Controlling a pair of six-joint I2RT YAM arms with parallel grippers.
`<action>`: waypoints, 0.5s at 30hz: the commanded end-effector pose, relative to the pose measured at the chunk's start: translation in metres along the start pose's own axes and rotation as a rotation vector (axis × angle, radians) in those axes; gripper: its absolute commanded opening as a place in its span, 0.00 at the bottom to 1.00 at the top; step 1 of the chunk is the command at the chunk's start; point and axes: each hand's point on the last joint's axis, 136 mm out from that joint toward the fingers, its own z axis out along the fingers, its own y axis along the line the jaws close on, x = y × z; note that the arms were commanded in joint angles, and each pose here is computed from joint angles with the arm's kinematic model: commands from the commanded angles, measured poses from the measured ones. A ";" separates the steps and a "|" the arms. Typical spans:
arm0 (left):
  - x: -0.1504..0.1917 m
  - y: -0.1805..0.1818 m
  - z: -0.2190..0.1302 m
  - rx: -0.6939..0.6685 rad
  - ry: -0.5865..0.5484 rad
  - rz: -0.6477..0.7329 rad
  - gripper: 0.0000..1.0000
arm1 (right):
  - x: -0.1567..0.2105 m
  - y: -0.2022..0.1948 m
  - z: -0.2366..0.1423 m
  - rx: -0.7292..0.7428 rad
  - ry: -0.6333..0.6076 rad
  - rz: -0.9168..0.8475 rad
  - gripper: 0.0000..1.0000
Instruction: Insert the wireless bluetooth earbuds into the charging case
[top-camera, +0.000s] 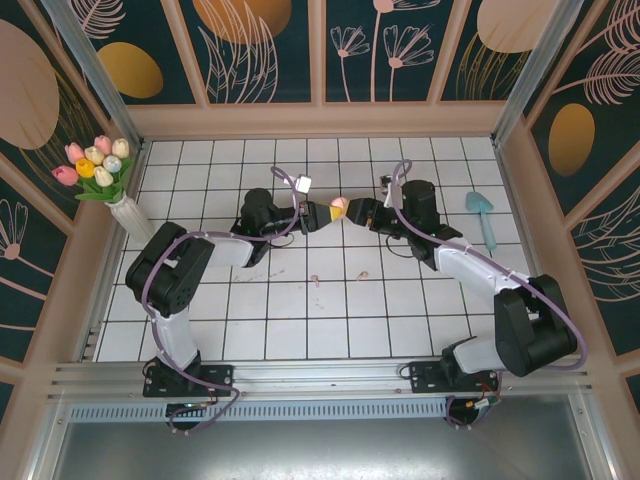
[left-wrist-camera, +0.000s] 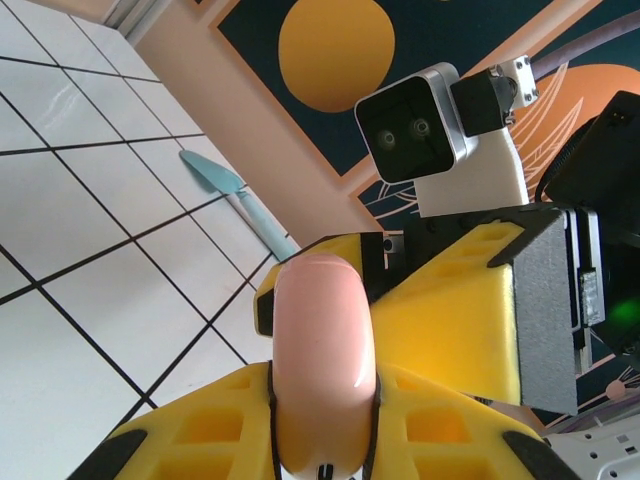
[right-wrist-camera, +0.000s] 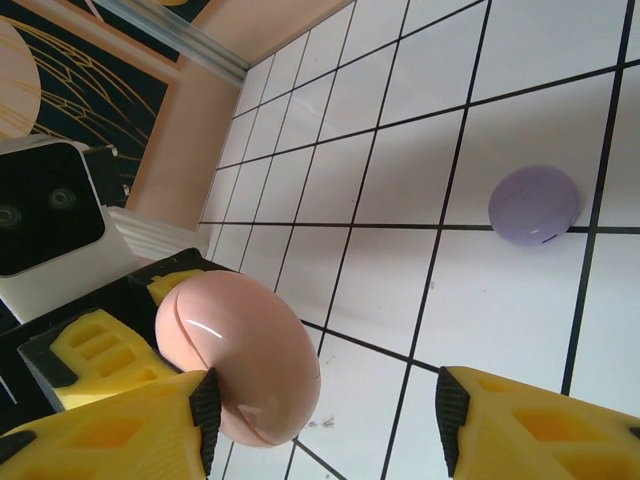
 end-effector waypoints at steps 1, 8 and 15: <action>-0.016 -0.034 -0.002 0.079 -0.012 0.102 0.09 | -0.004 -0.023 0.002 0.051 -0.030 0.029 0.59; -0.017 -0.041 -0.005 0.092 -0.017 0.115 0.08 | -0.006 -0.037 0.004 0.082 -0.035 0.074 0.57; -0.018 -0.045 -0.007 0.091 -0.021 0.138 0.08 | -0.006 -0.026 -0.010 0.057 -0.048 0.097 0.56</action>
